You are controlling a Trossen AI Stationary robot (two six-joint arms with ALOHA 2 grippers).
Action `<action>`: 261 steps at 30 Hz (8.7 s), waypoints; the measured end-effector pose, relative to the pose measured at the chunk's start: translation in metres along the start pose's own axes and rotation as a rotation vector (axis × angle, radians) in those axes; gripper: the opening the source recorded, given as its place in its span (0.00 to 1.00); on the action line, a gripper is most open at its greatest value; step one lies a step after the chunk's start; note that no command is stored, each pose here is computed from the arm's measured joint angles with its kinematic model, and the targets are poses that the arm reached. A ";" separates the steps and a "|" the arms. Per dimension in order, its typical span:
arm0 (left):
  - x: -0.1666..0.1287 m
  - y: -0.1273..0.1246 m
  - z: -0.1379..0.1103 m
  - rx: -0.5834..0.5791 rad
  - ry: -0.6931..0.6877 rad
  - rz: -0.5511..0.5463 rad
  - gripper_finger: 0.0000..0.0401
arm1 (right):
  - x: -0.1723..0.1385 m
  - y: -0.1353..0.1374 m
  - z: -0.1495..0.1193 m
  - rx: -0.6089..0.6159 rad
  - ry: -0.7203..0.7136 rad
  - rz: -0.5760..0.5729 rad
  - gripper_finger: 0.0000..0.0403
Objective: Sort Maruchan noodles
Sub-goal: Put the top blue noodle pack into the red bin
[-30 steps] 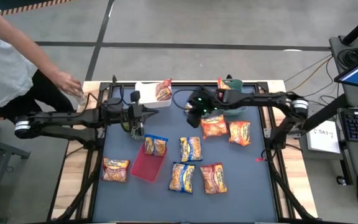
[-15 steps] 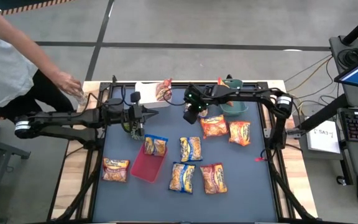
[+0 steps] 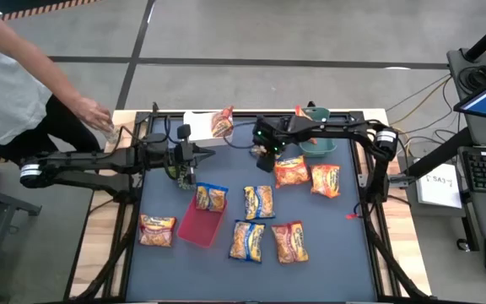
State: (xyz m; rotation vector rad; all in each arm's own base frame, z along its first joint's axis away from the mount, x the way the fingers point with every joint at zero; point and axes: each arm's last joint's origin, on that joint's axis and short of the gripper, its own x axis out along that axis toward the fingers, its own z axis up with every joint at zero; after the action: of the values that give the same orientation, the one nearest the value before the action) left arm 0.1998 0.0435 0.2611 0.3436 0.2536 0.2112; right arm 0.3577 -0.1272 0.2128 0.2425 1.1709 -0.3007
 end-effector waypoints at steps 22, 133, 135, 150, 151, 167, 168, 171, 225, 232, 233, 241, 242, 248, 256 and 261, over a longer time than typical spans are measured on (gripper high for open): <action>0.000 0.000 0.001 -0.017 -0.007 0.002 0.00 | 0.036 -0.002 -0.023 -0.214 -0.068 -0.218 0.51; 0.164 -0.020 -0.039 -0.260 0.479 -0.104 0.00 | -0.012 0.041 -0.110 0.471 -0.425 0.074 0.59; 0.166 -0.019 -0.041 -0.279 0.489 -0.096 0.00 | -0.012 0.041 -0.110 0.471 -0.425 0.073 0.63; 0.179 -0.029 -0.065 -0.285 0.568 -0.112 0.00 | -0.004 0.039 -0.119 0.540 -0.436 0.083 0.71; 0.179 -0.029 -0.066 -0.285 0.575 -0.114 0.00 | -0.003 0.039 -0.119 0.547 -0.446 0.090 0.71; 0.172 -0.033 -0.075 -0.267 0.680 -0.139 0.00 | 0.006 0.041 -0.122 0.596 -0.451 0.110 0.71; 0.172 -0.033 -0.075 -0.267 0.680 -0.139 0.00 | 0.010 0.042 -0.122 0.595 -0.443 0.107 0.71; 0.172 -0.033 -0.077 -0.268 0.685 -0.139 0.00 | 0.020 0.042 -0.123 0.599 -0.416 0.094 0.71; 0.182 -0.041 -0.099 -0.307 0.734 -0.131 0.00 | 0.045 0.040 -0.082 0.591 -0.604 0.192 0.67; 0.182 -0.041 -0.099 -0.306 0.731 -0.130 0.00 | 0.054 0.042 -0.075 0.582 -0.594 0.184 0.55; 0.182 -0.041 -0.098 -0.307 0.730 -0.130 0.00 | 0.055 0.042 -0.075 0.583 -0.593 0.183 0.53; 0.183 -0.041 -0.097 -0.309 0.711 -0.130 0.00 | 0.046 0.041 -0.073 0.543 -0.621 0.181 0.31; 0.182 -0.040 -0.095 -0.309 0.707 -0.130 0.00 | 0.044 0.041 -0.073 0.528 -0.624 0.178 0.29; 0.177 -0.035 -0.083 -0.273 0.672 -0.135 0.00 | 0.031 0.039 -0.070 0.441 -0.661 0.146 0.26; 0.150 -0.015 -0.034 -0.223 0.542 -0.124 0.00 | -0.001 0.038 -0.074 0.277 -0.746 0.110 0.26; 0.125 -0.006 0.000 -0.219 0.430 -0.110 0.00 | -0.019 0.039 -0.093 0.165 -0.797 0.089 0.26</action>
State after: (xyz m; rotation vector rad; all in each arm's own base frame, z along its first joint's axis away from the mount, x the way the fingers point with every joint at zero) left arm 0.3193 0.0693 0.2327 0.0620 0.6668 0.2011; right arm 0.2848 -0.0576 0.1970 0.2819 0.3474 -0.3697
